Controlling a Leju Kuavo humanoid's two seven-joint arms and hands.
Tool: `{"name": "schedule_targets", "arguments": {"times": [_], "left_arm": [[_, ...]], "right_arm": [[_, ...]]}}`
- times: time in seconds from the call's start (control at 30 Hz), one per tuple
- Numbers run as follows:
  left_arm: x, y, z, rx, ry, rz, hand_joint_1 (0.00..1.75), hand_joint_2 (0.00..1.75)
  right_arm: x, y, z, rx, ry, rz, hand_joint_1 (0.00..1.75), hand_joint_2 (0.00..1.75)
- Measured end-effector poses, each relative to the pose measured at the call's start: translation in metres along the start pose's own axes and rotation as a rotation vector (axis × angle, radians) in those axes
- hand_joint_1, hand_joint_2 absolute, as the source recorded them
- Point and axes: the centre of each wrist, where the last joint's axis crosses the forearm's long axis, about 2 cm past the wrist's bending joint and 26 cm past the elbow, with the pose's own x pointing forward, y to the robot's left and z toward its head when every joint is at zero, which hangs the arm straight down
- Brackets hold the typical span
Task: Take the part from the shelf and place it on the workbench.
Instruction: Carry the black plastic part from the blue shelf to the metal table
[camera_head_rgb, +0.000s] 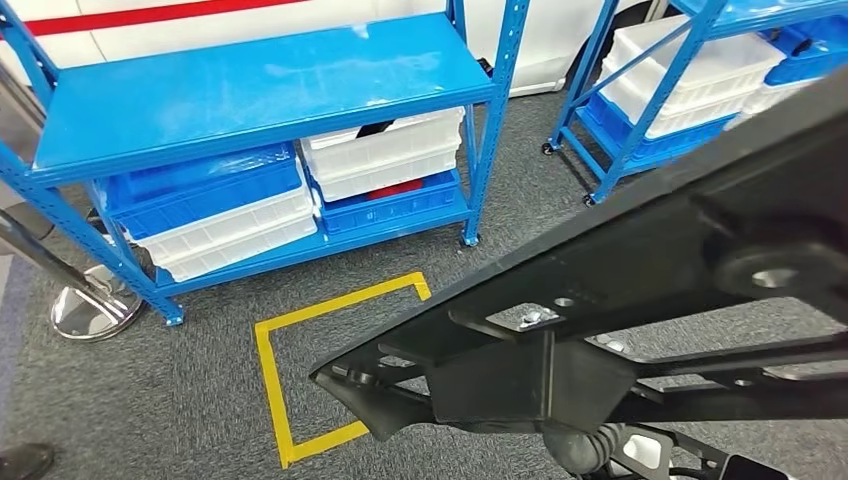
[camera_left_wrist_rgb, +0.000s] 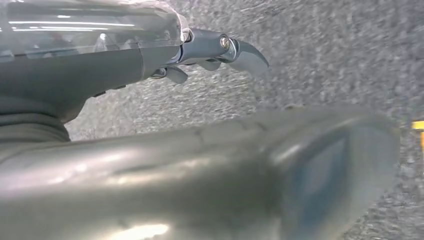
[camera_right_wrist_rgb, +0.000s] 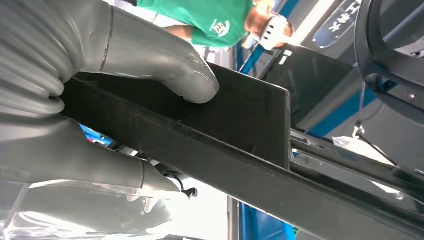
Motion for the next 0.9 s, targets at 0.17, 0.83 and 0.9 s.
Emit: {"name": "schedule_targets", "arguments": {"times": [0.17, 0.83, 0.9], "left_arm": [[0.002, 0.001, 0.0, 0.035, -0.037, -0.041, 0.0, 0.0], [0.007, 0.001, -0.001, 0.005, -0.102, -0.126, 0.0, 0.0], [0.009, 0.001, -0.002, 0.019, -0.108, -0.115, 0.0, 0.0]], "right_arm": [[0.003, -0.002, 0.0, 0.023, -0.004, -0.009, 1.75, 1.75], [-0.001, 0.012, -0.011, 0.091, -0.026, -0.042, 1.75, 1.75], [-0.01, 0.01, -0.012, 0.112, -0.012, -0.05, 1.75, 1.75]]}}
